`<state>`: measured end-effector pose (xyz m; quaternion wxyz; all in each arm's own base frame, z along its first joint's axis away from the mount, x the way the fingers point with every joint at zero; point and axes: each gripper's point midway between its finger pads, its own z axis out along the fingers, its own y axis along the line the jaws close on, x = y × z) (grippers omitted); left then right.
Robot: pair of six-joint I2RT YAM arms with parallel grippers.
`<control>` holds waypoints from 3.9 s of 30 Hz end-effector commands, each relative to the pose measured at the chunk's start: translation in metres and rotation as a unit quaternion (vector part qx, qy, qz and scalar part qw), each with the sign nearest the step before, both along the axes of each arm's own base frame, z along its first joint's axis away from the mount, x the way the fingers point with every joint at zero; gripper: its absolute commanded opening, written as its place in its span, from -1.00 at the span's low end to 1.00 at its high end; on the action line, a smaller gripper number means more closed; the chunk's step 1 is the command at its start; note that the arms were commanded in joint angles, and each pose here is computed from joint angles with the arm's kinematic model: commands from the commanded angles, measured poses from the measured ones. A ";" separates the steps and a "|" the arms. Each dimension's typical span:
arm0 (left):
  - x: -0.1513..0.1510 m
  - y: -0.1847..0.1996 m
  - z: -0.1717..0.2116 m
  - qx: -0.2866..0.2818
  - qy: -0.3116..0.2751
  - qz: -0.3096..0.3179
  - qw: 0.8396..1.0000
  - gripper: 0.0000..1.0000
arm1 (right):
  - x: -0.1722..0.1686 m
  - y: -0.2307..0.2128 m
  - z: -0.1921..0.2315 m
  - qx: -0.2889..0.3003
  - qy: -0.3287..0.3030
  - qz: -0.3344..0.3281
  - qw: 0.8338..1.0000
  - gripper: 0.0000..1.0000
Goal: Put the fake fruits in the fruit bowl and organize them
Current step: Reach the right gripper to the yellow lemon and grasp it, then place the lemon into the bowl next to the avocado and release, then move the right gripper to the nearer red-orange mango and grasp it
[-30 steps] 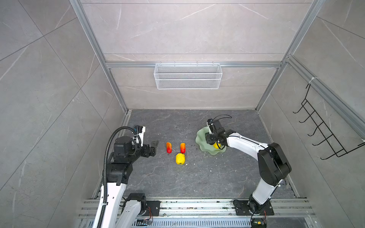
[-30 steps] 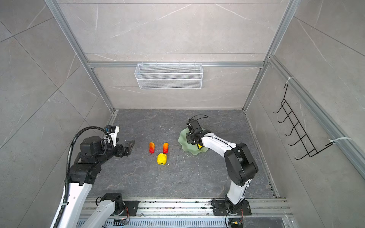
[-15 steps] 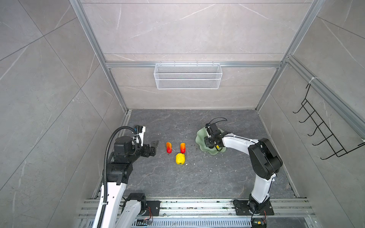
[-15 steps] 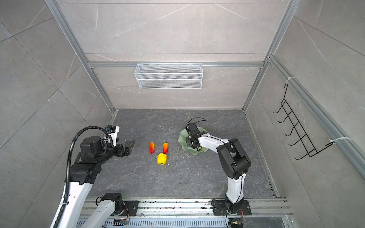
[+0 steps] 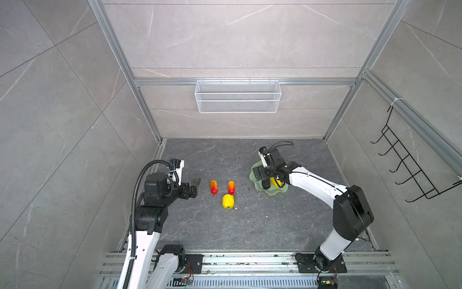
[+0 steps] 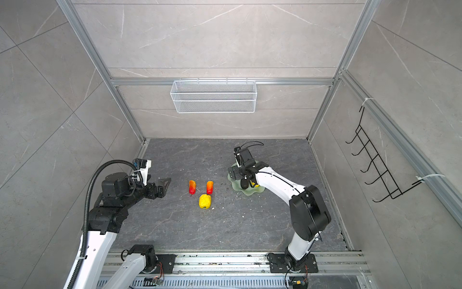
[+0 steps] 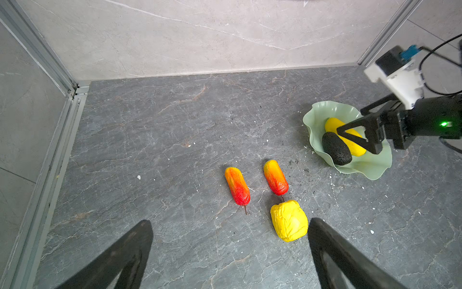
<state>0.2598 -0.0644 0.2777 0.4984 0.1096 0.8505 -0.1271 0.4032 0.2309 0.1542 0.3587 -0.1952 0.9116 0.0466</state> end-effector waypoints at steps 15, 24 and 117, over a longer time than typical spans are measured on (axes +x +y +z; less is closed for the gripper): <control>0.001 -0.003 0.010 -0.004 -0.025 -0.012 1.000 1.00 | -0.102 0.165 -0.045 0.072 0.107 0.161 0.978 1.00; -0.001 -0.004 0.014 -0.006 -0.032 -0.013 0.999 1.00 | -0.112 0.172 -0.081 0.053 0.148 0.157 0.975 1.00; 0.003 -0.003 0.006 -0.005 -0.017 -0.011 1.000 1.00 | -0.031 0.137 -0.052 0.075 0.106 0.101 0.986 0.94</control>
